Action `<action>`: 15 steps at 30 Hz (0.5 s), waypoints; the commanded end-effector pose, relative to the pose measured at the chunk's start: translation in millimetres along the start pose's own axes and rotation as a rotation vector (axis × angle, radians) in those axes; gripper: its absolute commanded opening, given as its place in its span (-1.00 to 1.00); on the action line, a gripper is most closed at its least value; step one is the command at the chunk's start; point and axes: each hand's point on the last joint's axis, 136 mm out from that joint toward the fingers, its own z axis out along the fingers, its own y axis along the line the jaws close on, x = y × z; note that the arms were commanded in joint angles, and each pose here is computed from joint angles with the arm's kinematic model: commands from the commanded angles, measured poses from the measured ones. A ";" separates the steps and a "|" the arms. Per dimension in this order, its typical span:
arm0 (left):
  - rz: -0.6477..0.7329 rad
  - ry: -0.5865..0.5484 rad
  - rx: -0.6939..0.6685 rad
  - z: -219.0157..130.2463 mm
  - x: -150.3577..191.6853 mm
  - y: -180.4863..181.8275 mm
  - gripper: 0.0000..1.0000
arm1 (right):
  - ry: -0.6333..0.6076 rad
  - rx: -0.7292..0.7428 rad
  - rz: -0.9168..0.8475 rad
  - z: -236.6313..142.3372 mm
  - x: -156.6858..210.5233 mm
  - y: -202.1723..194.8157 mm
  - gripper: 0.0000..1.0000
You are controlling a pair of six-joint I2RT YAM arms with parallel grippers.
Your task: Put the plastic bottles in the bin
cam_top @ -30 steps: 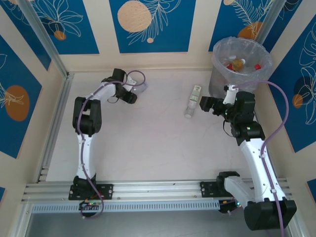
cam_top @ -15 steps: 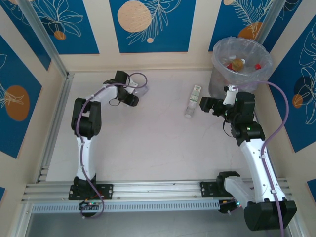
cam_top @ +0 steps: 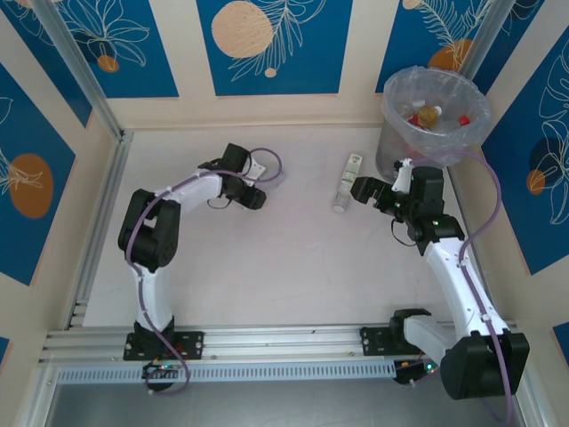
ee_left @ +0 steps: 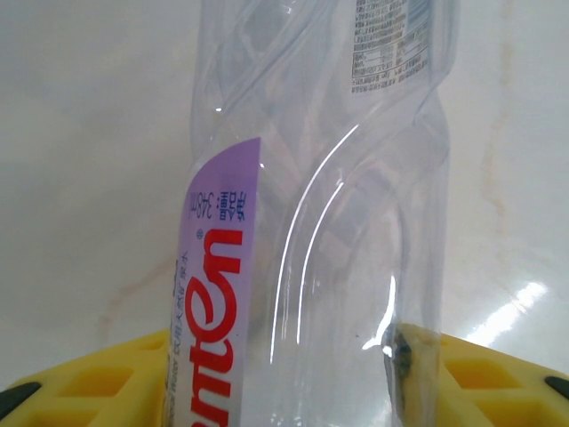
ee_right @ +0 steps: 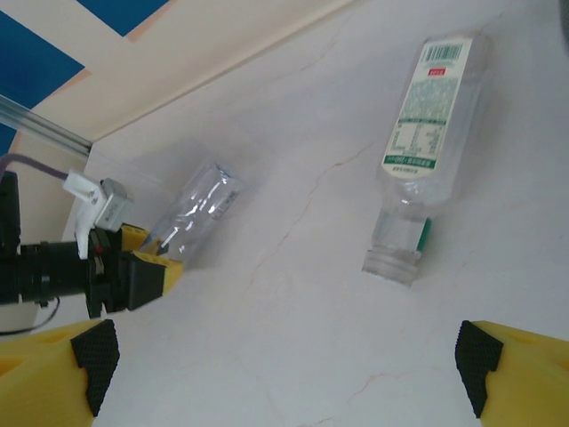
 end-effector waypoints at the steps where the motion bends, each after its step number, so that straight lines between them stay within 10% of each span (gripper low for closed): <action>1: -0.015 -0.062 0.001 -13.4 -4.6 -18.7 0.05 | 0.053 -0.058 0.078 8.0 13.0 9.0 1.00; 15: -0.103 -0.221 0.202 -35.9 5.9 -106.9 0.02 | 0.259 -0.175 0.401 69.9 56.8 18.2 0.99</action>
